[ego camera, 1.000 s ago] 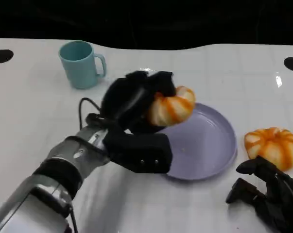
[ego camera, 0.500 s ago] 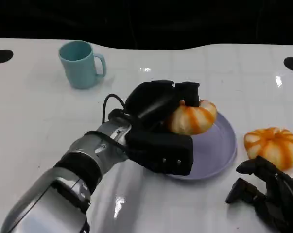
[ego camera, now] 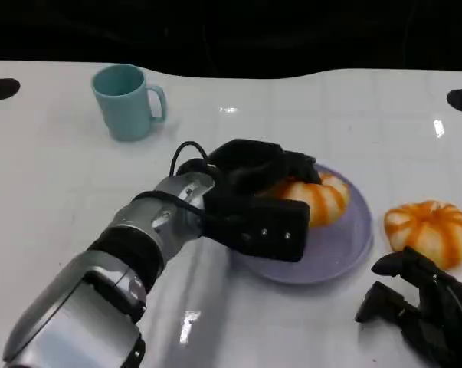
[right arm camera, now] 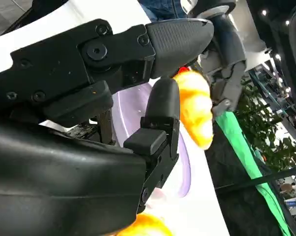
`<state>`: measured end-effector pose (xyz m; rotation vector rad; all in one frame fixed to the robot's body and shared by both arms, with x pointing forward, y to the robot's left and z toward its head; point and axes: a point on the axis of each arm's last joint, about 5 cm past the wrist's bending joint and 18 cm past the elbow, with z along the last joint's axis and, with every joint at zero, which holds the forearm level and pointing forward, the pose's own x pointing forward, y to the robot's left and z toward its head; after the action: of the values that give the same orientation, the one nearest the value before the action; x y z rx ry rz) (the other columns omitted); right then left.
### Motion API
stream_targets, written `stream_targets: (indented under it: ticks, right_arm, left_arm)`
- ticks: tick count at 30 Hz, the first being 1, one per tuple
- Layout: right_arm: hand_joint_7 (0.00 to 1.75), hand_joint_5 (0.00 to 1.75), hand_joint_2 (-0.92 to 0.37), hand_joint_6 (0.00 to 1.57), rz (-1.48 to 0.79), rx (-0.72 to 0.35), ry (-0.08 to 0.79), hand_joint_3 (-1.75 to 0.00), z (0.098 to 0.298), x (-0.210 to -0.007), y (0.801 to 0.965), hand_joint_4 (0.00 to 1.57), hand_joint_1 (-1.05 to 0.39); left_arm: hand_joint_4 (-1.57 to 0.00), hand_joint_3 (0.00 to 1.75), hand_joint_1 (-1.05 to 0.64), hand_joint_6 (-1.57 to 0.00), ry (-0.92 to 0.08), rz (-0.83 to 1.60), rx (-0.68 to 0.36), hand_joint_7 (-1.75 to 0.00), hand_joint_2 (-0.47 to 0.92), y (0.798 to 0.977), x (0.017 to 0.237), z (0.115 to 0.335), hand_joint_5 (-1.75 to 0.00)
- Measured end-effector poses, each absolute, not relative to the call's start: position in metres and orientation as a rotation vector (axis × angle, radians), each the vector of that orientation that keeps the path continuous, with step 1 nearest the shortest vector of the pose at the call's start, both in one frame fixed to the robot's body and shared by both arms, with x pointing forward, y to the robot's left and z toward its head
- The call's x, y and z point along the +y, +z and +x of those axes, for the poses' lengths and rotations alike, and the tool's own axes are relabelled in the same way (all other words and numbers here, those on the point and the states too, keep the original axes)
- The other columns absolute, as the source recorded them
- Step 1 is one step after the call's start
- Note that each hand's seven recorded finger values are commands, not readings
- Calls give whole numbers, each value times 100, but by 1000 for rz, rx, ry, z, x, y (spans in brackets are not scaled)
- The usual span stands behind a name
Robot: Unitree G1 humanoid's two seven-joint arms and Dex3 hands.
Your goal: Grasp the bread from the table and place it into the plate.
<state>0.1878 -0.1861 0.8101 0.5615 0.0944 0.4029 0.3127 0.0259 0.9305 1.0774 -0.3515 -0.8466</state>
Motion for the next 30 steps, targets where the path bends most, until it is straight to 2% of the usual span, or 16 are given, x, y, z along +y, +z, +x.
stream_targets:
  ticks: [3,4,7,20,24,30]
  right_arm:
    - [117,147,-92,62,562,94,402,-22,188,-186,810,68,-50]
    - [117,147,-92,62,562,94,401,-22,188,-186,810,69,-51]
    - [117,148,-92,62,561,93,397,-22,188,-185,810,68,-51]
    - [117,149,-92,60,560,92,397,-24,188,-185,810,67,-49]
    - [116,148,-92,60,560,90,398,-23,188,-185,810,67,-49]
    - [116,149,-92,61,559,90,394,-23,188,-185,810,67,-51]
  left_arm:
    - [-6,67,-99,-17,-857,1095,-334,0,92,932,28,314,-23]
    - [-3,78,-103,-15,-860,1102,-329,-1,92,932,28,315,-22]
    - [-1,87,-105,-13,-870,1128,-318,-1,92,934,29,316,-21]
    - [-1,88,-105,-13,-866,1136,-324,-1,92,939,30,319,-23]
    - [0,85,-105,-12,-844,1008,-375,0,92,950,40,323,-24]
    - [-1,82,-105,-12,-870,801,-312,0,92,945,59,321,-26]
